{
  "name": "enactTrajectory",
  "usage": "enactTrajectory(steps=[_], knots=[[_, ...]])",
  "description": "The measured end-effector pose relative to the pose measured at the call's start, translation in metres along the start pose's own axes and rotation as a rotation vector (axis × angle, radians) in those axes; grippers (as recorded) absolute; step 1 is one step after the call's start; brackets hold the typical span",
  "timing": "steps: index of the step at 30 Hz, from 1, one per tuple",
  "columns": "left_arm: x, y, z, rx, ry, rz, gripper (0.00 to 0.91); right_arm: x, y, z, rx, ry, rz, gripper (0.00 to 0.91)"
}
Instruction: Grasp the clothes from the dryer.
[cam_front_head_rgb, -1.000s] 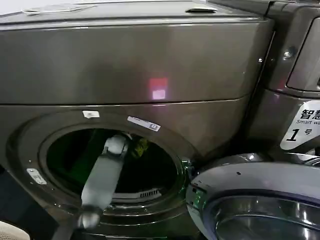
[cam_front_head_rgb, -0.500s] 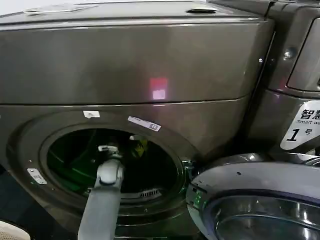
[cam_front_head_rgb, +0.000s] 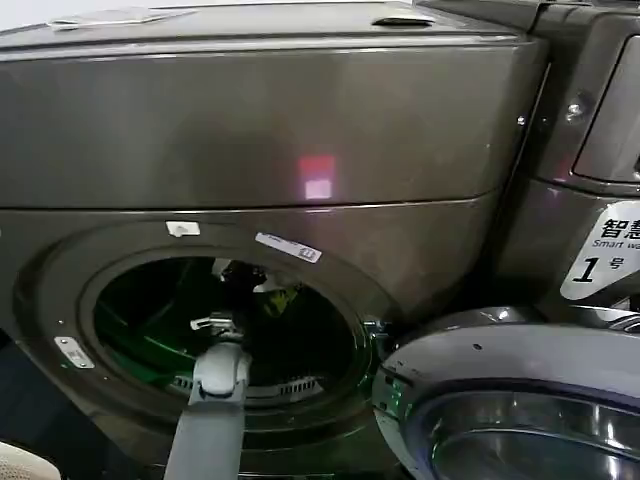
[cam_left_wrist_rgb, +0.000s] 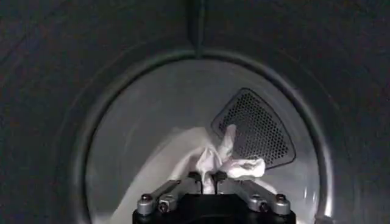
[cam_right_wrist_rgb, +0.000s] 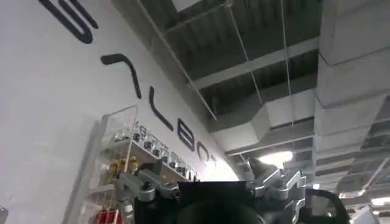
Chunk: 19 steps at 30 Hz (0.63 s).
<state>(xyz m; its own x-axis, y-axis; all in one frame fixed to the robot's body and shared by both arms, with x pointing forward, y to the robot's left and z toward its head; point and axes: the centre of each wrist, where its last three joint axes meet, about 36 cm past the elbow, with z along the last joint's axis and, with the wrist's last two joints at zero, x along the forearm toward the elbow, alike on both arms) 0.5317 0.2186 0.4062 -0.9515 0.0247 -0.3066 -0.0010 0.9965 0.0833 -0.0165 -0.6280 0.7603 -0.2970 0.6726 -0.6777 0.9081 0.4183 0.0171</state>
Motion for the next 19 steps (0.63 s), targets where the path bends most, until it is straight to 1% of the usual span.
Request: enactTrajectory(steps=[19], knots=[[0.0039, 0.0, -0.0049, -0.01, -0.014, -0.013, 0.0, 0.0005, -0.0003, -0.0061, 0.011, 0.001, -0.018, 0.907]])
